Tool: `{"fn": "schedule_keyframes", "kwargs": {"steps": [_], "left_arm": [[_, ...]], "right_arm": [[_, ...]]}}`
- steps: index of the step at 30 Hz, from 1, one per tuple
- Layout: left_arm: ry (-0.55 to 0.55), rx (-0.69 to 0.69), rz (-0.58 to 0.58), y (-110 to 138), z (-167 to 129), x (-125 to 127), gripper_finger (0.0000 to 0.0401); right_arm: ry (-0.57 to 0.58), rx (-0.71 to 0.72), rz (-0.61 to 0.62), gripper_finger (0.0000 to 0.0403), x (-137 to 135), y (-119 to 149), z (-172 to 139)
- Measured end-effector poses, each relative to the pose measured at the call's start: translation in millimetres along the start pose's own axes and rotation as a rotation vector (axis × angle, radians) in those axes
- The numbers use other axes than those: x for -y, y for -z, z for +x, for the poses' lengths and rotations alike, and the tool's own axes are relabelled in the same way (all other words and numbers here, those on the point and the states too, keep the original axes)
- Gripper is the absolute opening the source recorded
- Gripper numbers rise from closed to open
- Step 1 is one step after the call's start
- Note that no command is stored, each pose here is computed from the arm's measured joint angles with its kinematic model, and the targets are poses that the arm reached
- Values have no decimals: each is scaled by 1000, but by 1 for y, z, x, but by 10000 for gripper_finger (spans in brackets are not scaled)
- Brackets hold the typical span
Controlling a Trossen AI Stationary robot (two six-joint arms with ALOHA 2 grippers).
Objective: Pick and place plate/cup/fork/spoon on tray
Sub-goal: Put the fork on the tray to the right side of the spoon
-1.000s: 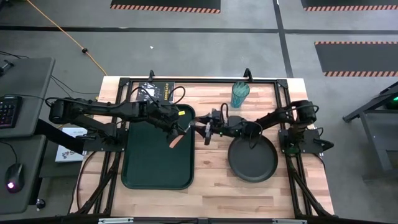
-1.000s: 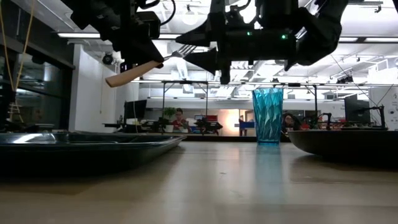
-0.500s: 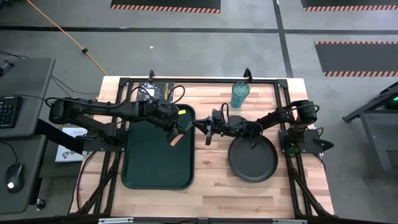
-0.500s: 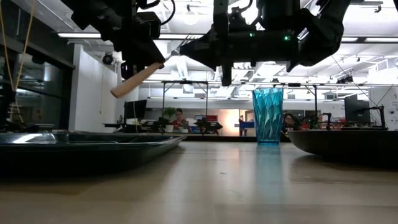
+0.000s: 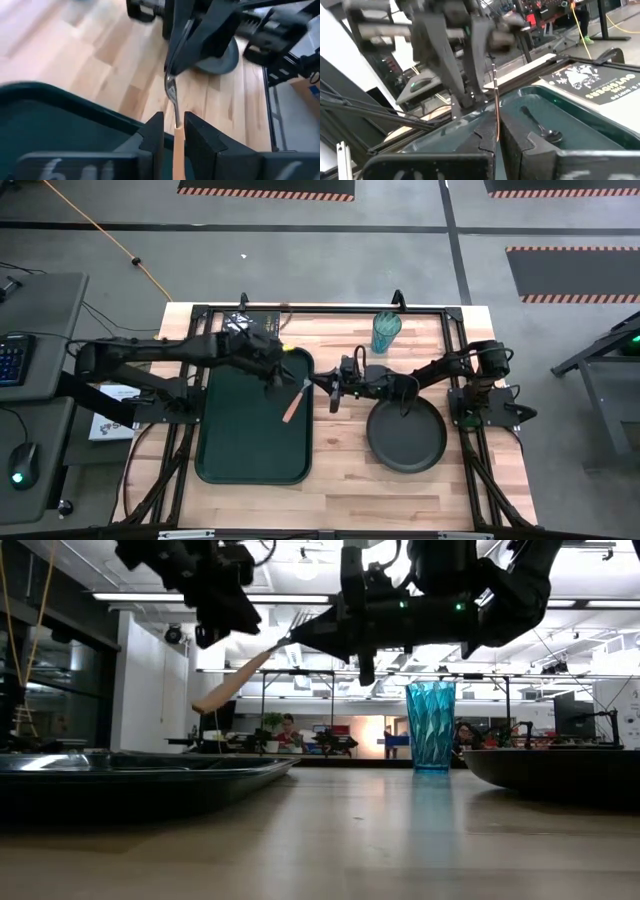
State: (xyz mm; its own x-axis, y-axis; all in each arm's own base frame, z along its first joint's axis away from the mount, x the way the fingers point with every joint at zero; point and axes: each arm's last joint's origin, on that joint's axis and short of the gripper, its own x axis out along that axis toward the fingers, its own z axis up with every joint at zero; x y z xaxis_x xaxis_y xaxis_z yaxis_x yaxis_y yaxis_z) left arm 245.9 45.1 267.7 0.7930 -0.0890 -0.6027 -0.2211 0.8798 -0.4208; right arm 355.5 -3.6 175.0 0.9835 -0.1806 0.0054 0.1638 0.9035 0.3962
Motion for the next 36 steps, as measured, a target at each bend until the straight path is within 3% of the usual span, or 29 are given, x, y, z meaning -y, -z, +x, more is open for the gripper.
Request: {"fn": "schedule_keyframes", "kwargs": {"steps": [6, 10, 15, 19, 28, 36], "left_arm": [[-63, 165, 92, -14, -47, 6, 64], [-147, 283, 192, -11, -74, 17, 39], [-217, 390, 255, -6, -96, 31, 4], [-238, 436, 282, 0, -105, 41, 1], [-241, 506, 284, 8, -122, 51, 0], [-236, 521, 281, 9, -127, 51, 0]], "right_arm": [[70, 51, 112, 1, 0, 2, 1], [158, 150, 239, 1, -9, 29, 11], [194, 234, 426, 0, -21, 66, 51], [176, 297, 498, 0, -30, 71, 89], [473, 351, 614, 0, -28, 90, 126], [598, 338, 560, 0, -25, 94, 133]]}}
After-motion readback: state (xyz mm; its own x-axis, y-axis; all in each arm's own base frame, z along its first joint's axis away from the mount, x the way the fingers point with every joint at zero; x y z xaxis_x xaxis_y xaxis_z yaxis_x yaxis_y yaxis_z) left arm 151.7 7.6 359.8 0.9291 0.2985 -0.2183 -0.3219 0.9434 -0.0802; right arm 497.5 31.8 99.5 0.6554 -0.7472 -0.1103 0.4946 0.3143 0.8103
